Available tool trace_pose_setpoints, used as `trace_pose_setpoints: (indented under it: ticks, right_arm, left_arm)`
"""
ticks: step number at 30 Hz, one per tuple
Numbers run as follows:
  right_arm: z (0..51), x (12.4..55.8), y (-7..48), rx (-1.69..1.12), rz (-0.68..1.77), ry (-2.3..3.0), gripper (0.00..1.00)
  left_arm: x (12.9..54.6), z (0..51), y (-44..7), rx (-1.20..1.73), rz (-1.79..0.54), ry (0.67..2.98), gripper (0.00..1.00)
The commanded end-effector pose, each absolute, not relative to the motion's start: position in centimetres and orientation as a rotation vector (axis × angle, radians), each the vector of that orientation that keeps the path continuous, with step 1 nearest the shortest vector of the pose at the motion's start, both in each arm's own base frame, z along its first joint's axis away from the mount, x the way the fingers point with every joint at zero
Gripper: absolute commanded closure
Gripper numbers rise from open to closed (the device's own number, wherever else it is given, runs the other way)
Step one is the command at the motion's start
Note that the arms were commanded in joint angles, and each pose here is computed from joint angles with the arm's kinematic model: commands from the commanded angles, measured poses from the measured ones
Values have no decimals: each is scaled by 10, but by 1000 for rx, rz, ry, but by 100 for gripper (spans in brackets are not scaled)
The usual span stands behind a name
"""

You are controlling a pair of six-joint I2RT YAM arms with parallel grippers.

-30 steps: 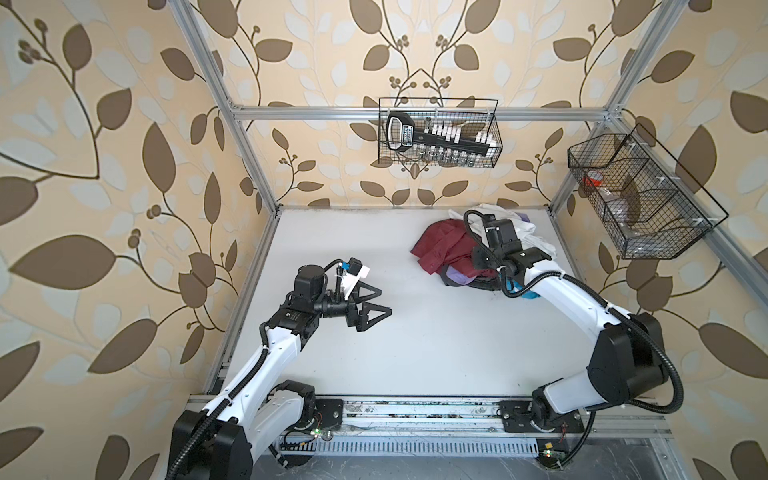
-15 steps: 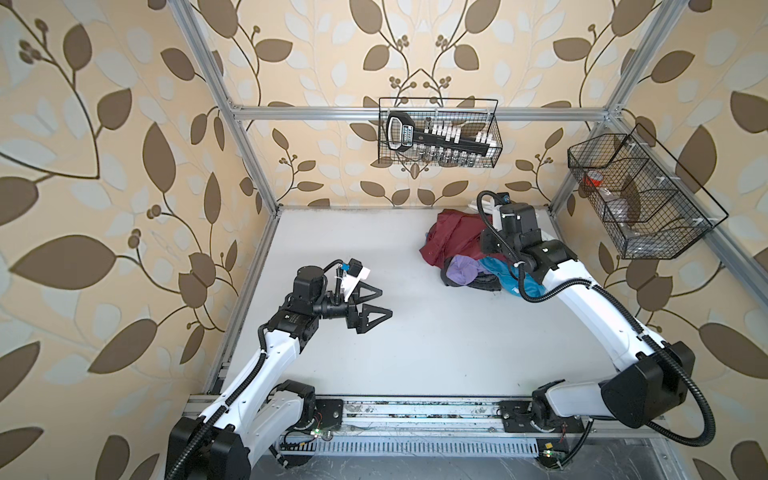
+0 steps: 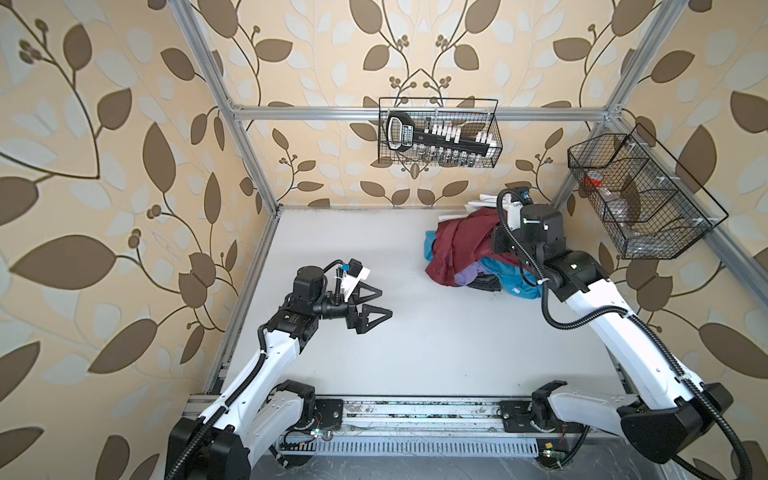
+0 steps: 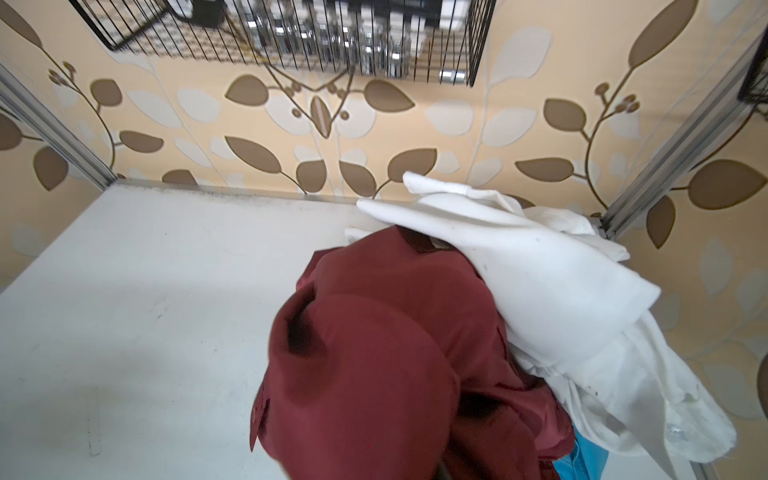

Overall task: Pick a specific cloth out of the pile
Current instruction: 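Lift the maroon shirt high off the pile with the right gripper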

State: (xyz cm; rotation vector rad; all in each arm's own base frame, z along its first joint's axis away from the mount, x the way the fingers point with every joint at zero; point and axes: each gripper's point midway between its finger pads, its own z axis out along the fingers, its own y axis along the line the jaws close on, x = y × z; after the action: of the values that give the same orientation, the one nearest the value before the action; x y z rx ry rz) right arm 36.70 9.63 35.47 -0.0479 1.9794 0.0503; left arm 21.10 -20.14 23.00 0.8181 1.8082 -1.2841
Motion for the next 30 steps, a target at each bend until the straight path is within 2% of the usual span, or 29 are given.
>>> trace_pose_setpoints:
  ticks: [1,16,30]
  right_arm:
    - [426,357,93,-16,100,1782,100]
    - [499,346,104,-70,200,1608,100]
    - [587,307,133,-206,445,1293,100]
  left_arm:
    - [206,246,-204,876,-1264,1734,1]
    - [206,246,-204,884,-1257,1731,1]
    - [205,246,-204,885,-1244,1730,1]
